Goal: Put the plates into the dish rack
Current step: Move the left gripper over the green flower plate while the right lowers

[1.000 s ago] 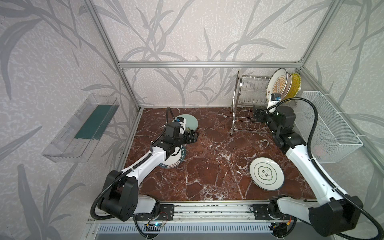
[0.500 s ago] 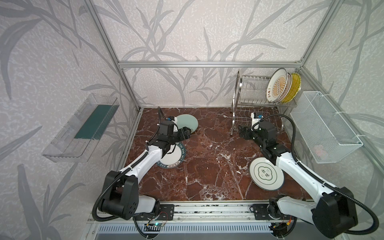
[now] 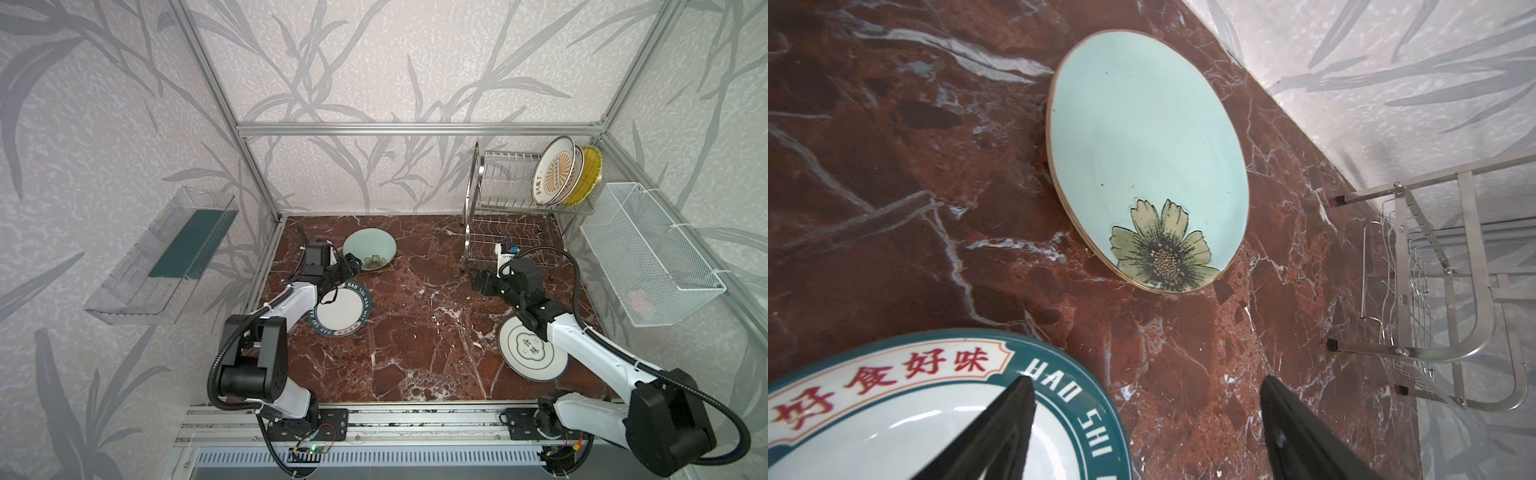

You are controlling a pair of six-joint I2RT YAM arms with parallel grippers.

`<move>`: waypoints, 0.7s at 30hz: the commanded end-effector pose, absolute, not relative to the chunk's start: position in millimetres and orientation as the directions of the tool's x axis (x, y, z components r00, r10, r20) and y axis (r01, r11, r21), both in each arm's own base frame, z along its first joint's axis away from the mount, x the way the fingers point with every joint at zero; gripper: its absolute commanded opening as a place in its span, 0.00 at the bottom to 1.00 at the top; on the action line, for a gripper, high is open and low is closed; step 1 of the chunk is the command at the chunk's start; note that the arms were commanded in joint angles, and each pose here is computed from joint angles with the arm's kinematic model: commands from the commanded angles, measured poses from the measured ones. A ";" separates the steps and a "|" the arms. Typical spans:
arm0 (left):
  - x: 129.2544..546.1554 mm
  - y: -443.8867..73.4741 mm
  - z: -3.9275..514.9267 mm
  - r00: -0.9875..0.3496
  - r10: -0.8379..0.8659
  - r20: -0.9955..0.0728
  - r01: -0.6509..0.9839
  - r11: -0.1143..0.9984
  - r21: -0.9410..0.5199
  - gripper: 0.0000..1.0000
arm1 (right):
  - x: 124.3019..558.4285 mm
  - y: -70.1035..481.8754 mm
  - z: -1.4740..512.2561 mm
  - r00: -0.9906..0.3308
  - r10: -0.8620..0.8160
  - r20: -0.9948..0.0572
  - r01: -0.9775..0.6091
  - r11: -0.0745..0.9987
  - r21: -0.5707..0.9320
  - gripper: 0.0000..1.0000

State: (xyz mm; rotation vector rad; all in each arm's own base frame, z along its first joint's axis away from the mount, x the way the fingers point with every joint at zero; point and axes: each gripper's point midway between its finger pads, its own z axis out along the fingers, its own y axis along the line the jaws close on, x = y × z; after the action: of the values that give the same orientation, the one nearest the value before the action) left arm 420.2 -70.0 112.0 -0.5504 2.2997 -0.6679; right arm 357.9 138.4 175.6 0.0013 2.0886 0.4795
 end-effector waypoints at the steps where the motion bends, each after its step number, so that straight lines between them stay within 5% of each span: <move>1: 435.5 -66.6 119.9 -0.669 -0.562 -0.487 -0.197 0.766 -0.613 0.82 | 354.9 142.9 177.5 -0.538 0.207 -0.817 -0.201 0.910 0.363 0.84; 21: 467.5 -53.3 88.6 -0.674 -0.593 -0.439 -0.269 0.752 -0.602 0.78 | 344.8 131.7 170.5 -0.541 0.203 -0.816 -0.166 0.926 0.340 0.84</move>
State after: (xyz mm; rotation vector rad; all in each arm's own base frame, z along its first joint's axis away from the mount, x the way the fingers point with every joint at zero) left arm 457.8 -59.1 84.8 -0.6236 2.3323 -0.6776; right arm 349.1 133.8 171.2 0.0240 2.0905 0.4816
